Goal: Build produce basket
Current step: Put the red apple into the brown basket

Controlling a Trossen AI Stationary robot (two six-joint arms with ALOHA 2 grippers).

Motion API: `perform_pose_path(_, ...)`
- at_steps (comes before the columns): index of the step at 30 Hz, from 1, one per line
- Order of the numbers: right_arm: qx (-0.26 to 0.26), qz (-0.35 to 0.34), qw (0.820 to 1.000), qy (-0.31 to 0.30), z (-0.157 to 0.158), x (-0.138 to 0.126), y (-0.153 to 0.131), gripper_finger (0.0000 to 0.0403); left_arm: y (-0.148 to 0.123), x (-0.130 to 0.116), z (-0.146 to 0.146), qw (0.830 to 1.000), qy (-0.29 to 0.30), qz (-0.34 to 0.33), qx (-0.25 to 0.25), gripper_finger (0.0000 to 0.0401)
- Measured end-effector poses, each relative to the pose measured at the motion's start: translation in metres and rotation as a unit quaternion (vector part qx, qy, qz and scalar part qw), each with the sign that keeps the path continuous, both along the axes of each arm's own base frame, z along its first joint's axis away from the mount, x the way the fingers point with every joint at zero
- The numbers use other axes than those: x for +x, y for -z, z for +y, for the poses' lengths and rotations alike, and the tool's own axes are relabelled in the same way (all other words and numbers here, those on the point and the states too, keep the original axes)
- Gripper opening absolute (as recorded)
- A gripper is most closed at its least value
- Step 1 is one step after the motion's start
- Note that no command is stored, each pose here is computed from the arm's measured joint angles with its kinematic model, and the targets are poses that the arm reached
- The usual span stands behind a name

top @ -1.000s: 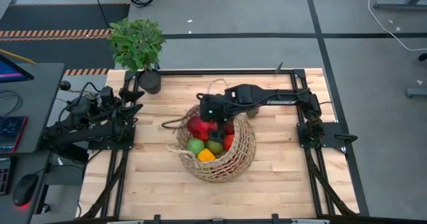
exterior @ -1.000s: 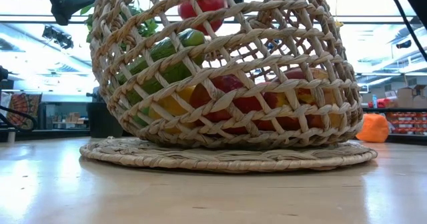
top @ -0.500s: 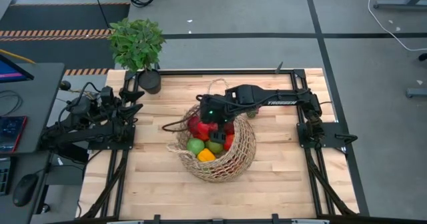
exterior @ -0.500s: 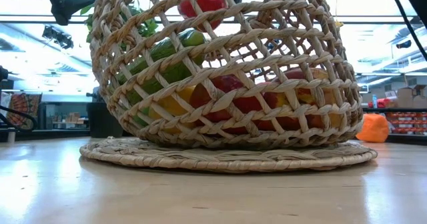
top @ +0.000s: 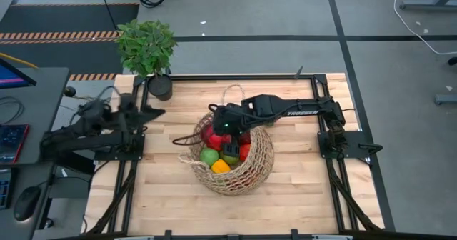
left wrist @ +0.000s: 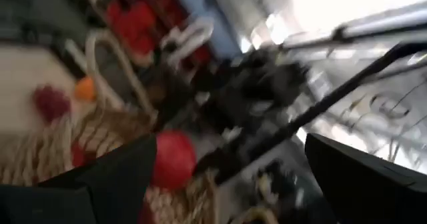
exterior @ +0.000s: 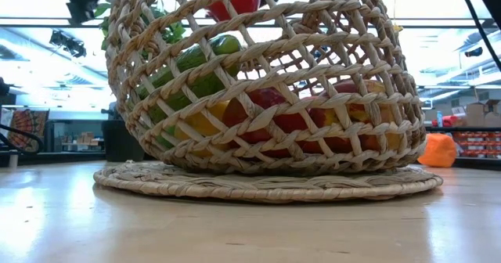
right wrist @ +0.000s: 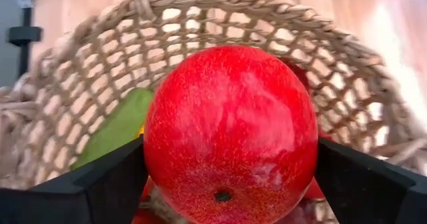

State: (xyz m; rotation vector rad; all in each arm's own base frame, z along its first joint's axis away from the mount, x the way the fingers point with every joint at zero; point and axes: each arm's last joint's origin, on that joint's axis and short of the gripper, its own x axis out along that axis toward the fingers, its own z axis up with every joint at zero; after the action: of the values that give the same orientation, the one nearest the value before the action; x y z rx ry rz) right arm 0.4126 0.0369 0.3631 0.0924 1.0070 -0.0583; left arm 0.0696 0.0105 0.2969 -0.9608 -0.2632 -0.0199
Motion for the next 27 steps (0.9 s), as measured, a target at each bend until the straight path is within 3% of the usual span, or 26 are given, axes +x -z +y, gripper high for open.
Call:
perform_pose_path(4,-0.025,-0.003,0.999,0.02,0.0,0.0,-0.001,0.0396,-0.002,0.031,0.002,0.996,0.051,0.075,0.026,0.039)
perform_pose_path(11,-0.007,-0.021,0.998,0.052,0.0,0.0,-0.004,0.0396,-0.008,0.084,0.008,0.981,0.061,0.175,0.059,0.039)
perform_pose_path(20,-0.013,-0.064,0.994,0.09,-0.001,0.006,-0.009,0.0396,-0.027,0.135,0.015,0.971,0.068,0.222,0.061,0.039)
perform_pose_path(27,0.009,-0.078,0.992,0.103,-0.002,0.006,-0.015,0.0396,-0.025,0.164,0.016,0.935,0.091,0.336,0.063,0.039)
